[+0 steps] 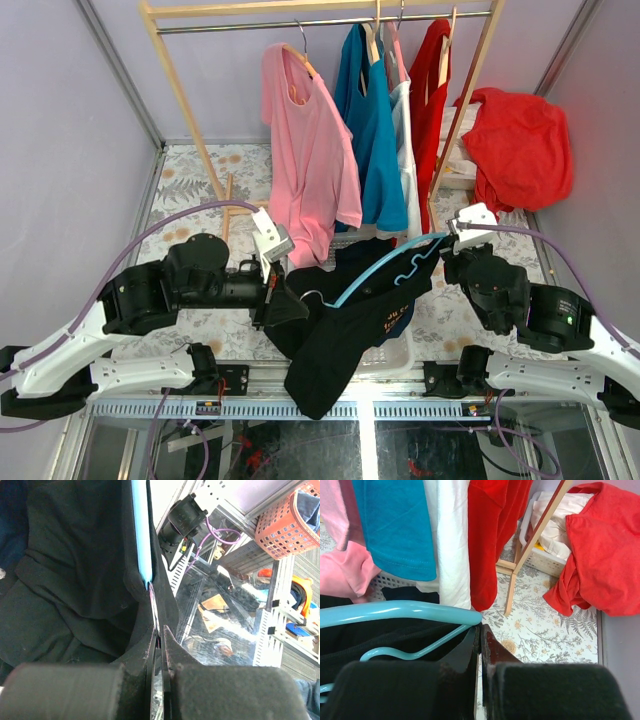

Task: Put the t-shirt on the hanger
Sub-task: Place the hanger in the bin, then pick up the hanger from the bin.

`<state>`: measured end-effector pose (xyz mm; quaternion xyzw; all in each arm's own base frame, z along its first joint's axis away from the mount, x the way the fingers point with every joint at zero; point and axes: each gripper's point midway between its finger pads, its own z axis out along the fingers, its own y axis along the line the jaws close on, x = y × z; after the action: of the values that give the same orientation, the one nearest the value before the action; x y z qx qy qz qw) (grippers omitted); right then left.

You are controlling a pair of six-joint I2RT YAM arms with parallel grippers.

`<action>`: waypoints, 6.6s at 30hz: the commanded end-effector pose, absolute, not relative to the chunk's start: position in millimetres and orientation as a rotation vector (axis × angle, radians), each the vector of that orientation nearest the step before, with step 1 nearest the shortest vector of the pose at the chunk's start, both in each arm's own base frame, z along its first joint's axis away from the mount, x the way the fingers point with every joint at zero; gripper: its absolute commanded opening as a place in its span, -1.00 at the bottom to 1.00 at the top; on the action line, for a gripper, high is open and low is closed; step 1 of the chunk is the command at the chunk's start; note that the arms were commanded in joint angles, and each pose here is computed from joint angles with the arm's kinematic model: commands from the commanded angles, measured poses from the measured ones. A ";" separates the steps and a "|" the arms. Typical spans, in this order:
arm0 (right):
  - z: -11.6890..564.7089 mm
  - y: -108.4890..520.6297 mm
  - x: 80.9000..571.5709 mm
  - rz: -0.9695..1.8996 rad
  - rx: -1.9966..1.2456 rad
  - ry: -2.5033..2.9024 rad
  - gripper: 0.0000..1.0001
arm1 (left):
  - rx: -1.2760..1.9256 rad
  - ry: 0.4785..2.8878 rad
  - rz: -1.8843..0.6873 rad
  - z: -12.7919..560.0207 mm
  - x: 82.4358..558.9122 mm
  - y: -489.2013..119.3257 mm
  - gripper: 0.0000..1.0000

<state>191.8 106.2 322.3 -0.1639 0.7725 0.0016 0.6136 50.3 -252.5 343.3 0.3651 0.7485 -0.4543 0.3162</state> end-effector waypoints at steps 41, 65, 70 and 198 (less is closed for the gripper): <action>225.6 129.3 177.3 0.162 -0.244 1.999 -0.99 | 0.601 2.187 -0.932 216.9 104.1 -259.8 -0.17; 226.0 131.5 177.1 0.172 -0.254 1.998 -0.99 | 0.457 2.068 -1.096 270.9 89.0 -229.7 0.16; 226.0 130.7 176.7 0.175 -0.253 1.996 -0.99 | 0.511 2.071 -1.243 267.4 71.3 -245.6 0.17; 224.6 132.8 172.7 0.219 -0.273 1.994 -0.99 | 0.614 1.927 -1.430 224.6 68.8 -318.5 0.20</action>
<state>169.3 127.2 215.3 -0.1318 0.8421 0.0715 0.5180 70.8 -307.4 198.8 0.2253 0.7697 -0.5095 0.3116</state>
